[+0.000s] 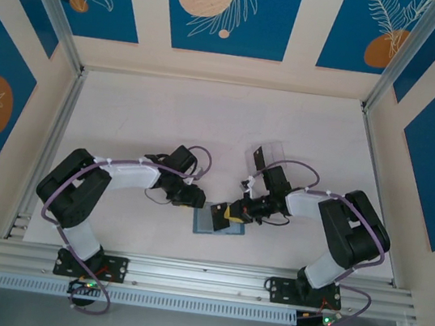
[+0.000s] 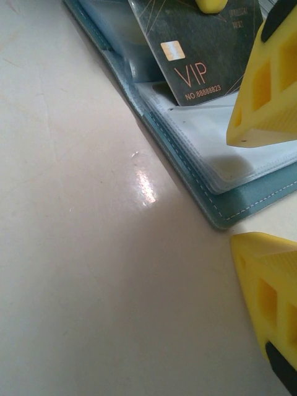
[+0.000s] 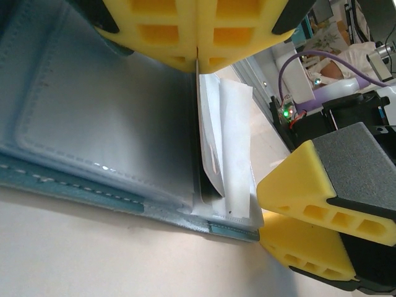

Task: Put the credit cards into the card holder
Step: Insert the credit card into the card slot.

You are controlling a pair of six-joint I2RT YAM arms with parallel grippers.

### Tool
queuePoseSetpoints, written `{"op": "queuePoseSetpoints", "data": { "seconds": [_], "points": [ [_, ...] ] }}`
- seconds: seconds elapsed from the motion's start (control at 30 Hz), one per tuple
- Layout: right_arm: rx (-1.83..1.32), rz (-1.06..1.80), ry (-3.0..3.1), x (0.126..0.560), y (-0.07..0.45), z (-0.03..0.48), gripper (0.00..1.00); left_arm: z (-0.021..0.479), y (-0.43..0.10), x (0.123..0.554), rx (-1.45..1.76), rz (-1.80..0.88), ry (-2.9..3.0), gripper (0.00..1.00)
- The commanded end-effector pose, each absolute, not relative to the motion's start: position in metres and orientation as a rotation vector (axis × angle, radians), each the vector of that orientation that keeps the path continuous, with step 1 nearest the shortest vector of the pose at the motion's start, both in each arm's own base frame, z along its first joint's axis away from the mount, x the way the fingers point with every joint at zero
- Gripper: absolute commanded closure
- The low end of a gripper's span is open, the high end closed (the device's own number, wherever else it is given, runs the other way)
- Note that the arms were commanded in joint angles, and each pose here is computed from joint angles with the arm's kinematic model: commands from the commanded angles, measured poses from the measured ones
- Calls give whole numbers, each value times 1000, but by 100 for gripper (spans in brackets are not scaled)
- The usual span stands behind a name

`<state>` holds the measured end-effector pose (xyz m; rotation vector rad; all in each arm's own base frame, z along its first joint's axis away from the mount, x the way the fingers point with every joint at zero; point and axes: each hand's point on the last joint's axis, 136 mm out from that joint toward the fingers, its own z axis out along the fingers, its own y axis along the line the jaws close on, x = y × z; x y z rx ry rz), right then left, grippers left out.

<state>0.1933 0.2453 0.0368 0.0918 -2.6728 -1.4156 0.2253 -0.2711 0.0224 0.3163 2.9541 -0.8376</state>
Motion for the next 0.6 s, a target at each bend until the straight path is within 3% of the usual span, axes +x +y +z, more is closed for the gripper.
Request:
{"op": "queuePoseSetpoints", "data": {
  "seconds": [0.0,0.57],
  "points": [
    [63,-1395,-2642,189,246,33,100,-3,-267,209,355,-810,3020,57],
    [-3,-1346,-2689,197,259,20,100,-10,-270,195,368,-814,3041,60]
  ]
}}
